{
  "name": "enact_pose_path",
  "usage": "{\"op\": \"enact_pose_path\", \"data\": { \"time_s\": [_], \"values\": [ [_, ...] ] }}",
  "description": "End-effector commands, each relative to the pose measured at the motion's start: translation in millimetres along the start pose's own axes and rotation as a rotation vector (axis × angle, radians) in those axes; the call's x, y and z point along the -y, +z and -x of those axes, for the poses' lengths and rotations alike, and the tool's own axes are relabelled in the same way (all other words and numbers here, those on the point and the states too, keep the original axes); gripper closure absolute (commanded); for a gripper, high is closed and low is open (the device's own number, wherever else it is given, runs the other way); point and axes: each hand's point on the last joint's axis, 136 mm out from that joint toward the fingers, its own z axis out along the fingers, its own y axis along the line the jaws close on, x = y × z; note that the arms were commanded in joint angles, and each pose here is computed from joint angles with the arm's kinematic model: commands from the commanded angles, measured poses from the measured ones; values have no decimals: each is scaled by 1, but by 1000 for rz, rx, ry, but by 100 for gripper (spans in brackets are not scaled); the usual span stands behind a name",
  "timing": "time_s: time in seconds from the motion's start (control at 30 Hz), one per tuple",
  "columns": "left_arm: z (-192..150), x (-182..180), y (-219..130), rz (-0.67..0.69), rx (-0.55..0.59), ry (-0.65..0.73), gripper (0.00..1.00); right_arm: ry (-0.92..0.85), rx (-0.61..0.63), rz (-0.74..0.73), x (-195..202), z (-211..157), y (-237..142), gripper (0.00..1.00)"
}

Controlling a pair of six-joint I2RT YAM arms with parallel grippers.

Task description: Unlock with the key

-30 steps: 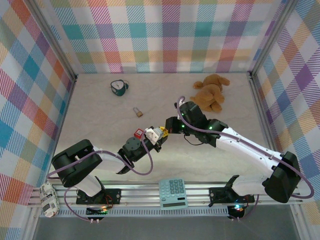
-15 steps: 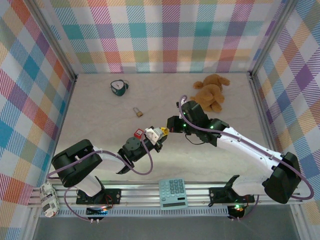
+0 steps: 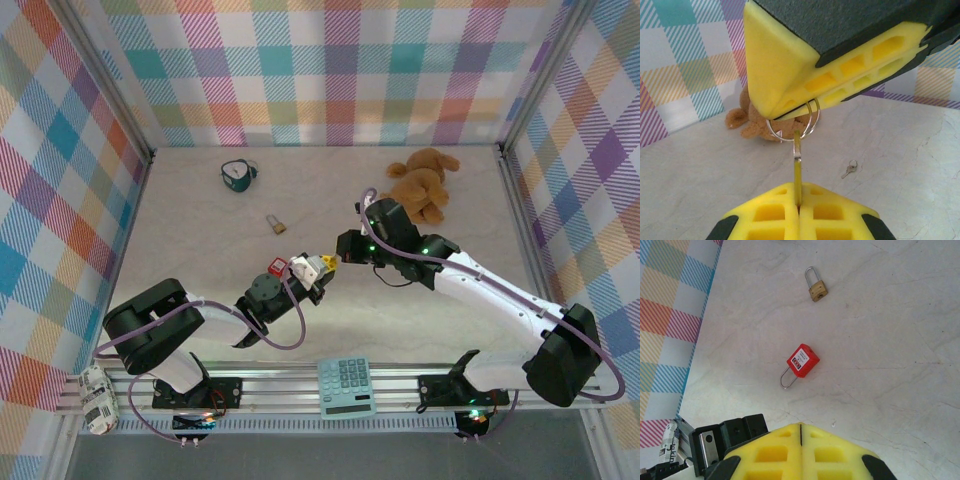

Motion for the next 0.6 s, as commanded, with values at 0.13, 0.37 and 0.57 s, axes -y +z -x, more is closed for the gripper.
{"op": "enact_pose_path", "data": {
  "time_s": [0.13,0.37,0.57],
  "values": [
    [18,0,-4,-17,69,-3,100,9,74,-102,30,19,-1,98],
    [19,2,-6,-36,73,-2,100,18,72,-89,31,17,0,98],
    [21,1,-8,-38,76,-6,100,20,49,-100,37,10,5,98]
  ]
}}
